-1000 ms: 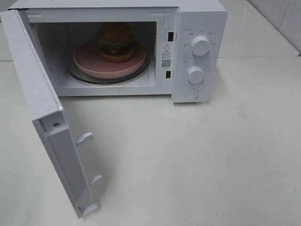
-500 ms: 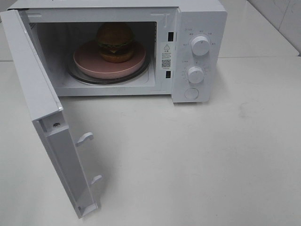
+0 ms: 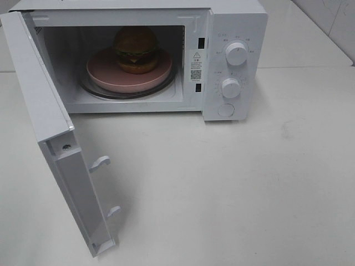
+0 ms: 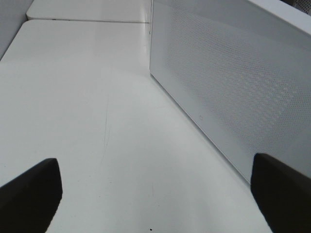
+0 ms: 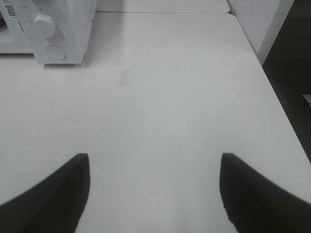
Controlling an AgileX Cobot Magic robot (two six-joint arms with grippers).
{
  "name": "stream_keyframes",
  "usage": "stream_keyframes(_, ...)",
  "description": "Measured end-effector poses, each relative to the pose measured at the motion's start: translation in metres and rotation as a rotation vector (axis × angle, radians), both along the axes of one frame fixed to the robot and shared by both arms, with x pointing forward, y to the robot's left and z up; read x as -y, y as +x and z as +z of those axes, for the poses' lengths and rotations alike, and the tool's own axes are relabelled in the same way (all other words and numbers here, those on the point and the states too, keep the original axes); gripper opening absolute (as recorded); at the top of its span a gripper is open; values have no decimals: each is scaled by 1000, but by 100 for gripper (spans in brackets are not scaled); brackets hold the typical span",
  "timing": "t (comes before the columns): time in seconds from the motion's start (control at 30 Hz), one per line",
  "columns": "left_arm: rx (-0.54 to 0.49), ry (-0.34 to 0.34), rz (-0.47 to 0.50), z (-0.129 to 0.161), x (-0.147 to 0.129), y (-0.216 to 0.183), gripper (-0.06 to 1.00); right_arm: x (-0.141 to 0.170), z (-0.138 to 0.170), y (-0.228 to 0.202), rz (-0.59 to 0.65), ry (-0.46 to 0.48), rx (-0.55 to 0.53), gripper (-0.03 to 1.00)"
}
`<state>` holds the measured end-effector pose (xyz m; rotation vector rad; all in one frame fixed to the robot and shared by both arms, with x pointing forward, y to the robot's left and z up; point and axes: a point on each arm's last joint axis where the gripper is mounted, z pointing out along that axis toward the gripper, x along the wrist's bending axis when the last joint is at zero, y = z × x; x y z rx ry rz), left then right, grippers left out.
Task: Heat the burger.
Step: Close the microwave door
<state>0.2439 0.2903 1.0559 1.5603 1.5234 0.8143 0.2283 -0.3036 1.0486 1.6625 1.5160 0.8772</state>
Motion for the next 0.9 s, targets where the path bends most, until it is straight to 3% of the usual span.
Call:
stream_keyframes(0.4, 31, -25, 37, 20, -3, 46, 96, 0, 0, 0, 0, 0, 0, 71)
stream_keyframes(0.47, 83, -68, 67, 24, -4, 54, 85, 0, 0, 0, 0, 0, 0, 71)
stream_keyframes(0.53, 96, -82, 76, 24, -4, 56, 81, 0, 0, 0, 0, 0, 0, 71)
stream_keyframes(0.57, 113, -108, 94, 22, -5, 61, 67, 0, 0, 0, 0, 0, 0, 71)
stream_keyframes(0.6, 113, -108, 94, 22, -5, 61, 67, 0, 0, 0, 0, 0, 0, 71)
stream_keyframes(0.63, 117, -115, 100, 20, -5, 64, 58, 0, 0, 0, 0, 0, 0, 71)
stream_keyframes(0.67, 117, -121, 109, 16, -6, 70, 39, 0, 0, 0, 0, 0, 0, 71)
stream_keyframes(0.7, 117, -121, 109, 16, -6, 70, 39, 0, 0, 0, 0, 0, 0, 71)
stream_keyframes(0.77, 128, -125, 120, 10, -7, 80, 14, 0, 0, 0, 0, 0, 0, 71)
stream_keyframes(0.8, 128, -125, 120, 10, -7, 80, 14, 0, 0, 0, 0, 0, 0, 71)
stream_keyframes(0.87, 152, -126, 133, 5, -9, 92, 1, 0, 0, 0, 0, 0, 0, 71)
stream_keyframes(0.9, 152, -126, 133, 5, -9, 92, 1, 0, 0, 0, 0, 0, 0, 71)
